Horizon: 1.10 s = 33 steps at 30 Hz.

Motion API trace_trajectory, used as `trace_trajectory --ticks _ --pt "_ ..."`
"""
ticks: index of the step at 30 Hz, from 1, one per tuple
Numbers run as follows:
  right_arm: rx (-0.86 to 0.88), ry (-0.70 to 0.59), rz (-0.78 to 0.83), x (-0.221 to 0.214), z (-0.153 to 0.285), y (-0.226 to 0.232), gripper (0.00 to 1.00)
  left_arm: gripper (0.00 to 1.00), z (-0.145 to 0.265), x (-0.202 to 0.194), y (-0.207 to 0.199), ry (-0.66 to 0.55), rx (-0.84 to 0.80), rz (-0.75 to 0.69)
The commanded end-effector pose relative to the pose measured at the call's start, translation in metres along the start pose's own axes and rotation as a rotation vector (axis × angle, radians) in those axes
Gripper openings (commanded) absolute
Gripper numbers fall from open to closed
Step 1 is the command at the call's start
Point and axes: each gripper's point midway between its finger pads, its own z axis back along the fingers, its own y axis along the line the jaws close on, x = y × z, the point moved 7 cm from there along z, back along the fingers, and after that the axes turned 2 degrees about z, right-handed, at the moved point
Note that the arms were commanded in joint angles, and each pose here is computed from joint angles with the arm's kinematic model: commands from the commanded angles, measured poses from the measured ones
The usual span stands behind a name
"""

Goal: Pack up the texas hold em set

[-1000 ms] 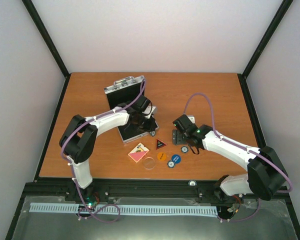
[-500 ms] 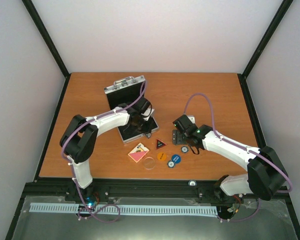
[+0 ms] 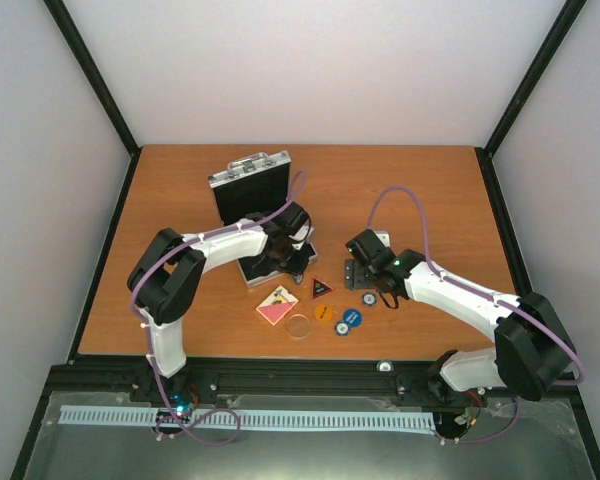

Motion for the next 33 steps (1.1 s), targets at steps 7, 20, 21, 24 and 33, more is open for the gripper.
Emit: trace_trajectory --ticks 7,20,21,24,33 --pt "-0.016 -0.001 -0.006 -0.001 -0.005 -0.004 0.94 0.27 -0.009 -0.009 -0.003 0.025 0.010 -0.022" --pt "-0.003 0.006 0.003 -0.002 -0.006 -0.002 0.95 0.47 0.002 -0.009 -0.004 0.005 0.017 -0.031" --pt "-0.002 0.007 0.006 -0.002 -0.006 -0.002 0.95 0.49 0.004 -0.009 -0.004 0.000 0.021 -0.031" --pt "-0.013 0.017 0.017 -0.002 -0.005 -0.003 0.95 0.54 0.014 -0.007 -0.007 -0.019 0.015 -0.035" --pt "-0.026 0.031 0.033 0.007 0.012 -0.004 0.92 0.68 0.040 -0.005 -0.018 -0.054 -0.050 -0.053"
